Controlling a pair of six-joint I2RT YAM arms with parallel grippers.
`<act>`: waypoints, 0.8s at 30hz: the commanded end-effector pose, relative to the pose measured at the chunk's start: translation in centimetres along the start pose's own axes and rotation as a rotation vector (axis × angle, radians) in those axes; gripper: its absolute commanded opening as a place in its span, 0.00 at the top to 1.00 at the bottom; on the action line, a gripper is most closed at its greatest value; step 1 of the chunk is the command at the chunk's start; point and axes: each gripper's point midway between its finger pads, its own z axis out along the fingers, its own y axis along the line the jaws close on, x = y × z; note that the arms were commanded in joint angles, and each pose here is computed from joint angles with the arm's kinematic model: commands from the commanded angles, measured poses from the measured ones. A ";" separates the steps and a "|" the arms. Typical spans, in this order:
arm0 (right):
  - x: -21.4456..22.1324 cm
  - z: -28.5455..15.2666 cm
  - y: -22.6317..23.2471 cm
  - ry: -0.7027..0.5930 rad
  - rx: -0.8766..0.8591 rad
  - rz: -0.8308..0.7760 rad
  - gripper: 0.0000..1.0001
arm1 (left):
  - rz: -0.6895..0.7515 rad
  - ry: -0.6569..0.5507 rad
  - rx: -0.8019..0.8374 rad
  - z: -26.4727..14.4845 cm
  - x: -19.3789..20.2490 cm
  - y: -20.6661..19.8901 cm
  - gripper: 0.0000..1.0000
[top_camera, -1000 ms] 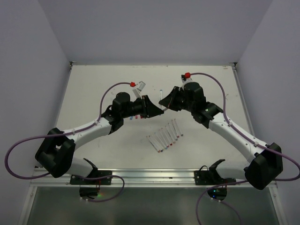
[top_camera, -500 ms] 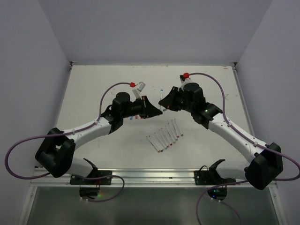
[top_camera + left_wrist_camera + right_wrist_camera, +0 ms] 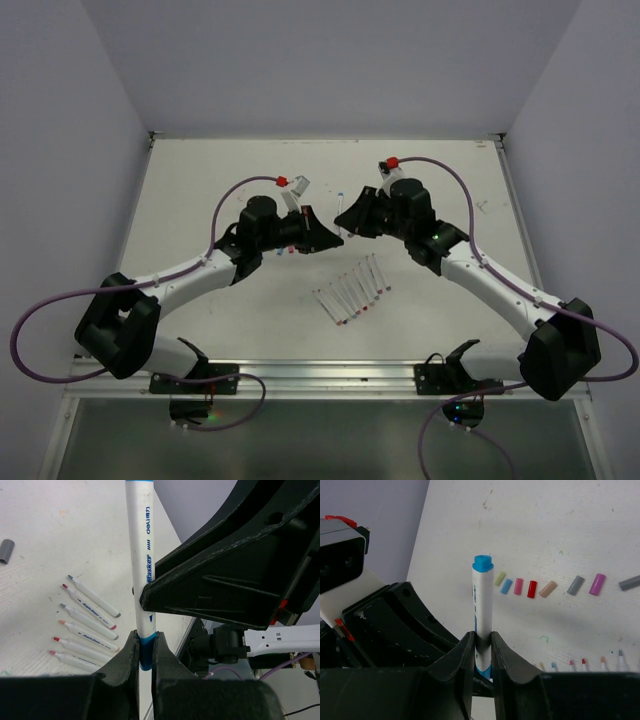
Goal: Open the pen caps
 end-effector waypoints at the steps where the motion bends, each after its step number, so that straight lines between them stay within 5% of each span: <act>1: -0.9 -0.5 3.9 -0.032 -0.168 -0.031 0.76 | 0.076 0.041 0.137 -0.3 0.3 -3.5 1.00; 10: -0.9 -0.6 3.9 -0.039 -0.161 -0.043 0.75 | 0.066 0.052 0.135 -0.1 0.3 -3.5 1.00; 12: -0.9 -0.5 3.8 -0.039 -0.161 -0.048 0.82 | 0.062 0.061 0.139 0.0 0.6 -3.4 1.00; 13: -0.9 -0.4 3.9 -0.039 -0.160 -0.049 0.97 | 0.058 0.069 0.146 -0.1 0.8 -3.5 1.00; 16: -0.9 -0.5 3.6 -0.046 -0.141 -0.055 1.00 | 0.049 0.079 0.143 0.0 1.1 -3.2 1.00; 17: -1.0 -0.6 3.5 -0.053 -0.138 -0.060 1.00 | 0.046 0.083 0.139 0.0 1.2 -3.1 0.98; 18: -1.1 -0.7 3.5 -0.064 -0.134 -0.063 1.00 | 0.043 0.084 0.137 -0.1 1.3 -3.0 0.82; 21: -1.5 -1.4 3.3 -0.088 -0.117 -0.069 1.00 | 0.042 0.073 0.126 -0.3 1.4 -2.8 0.61; 24: -1.7 -1.7 3.6 -0.098 -0.125 -0.078 1.00 | 0.049 0.060 0.124 -0.5 1.2 -2.8 0.55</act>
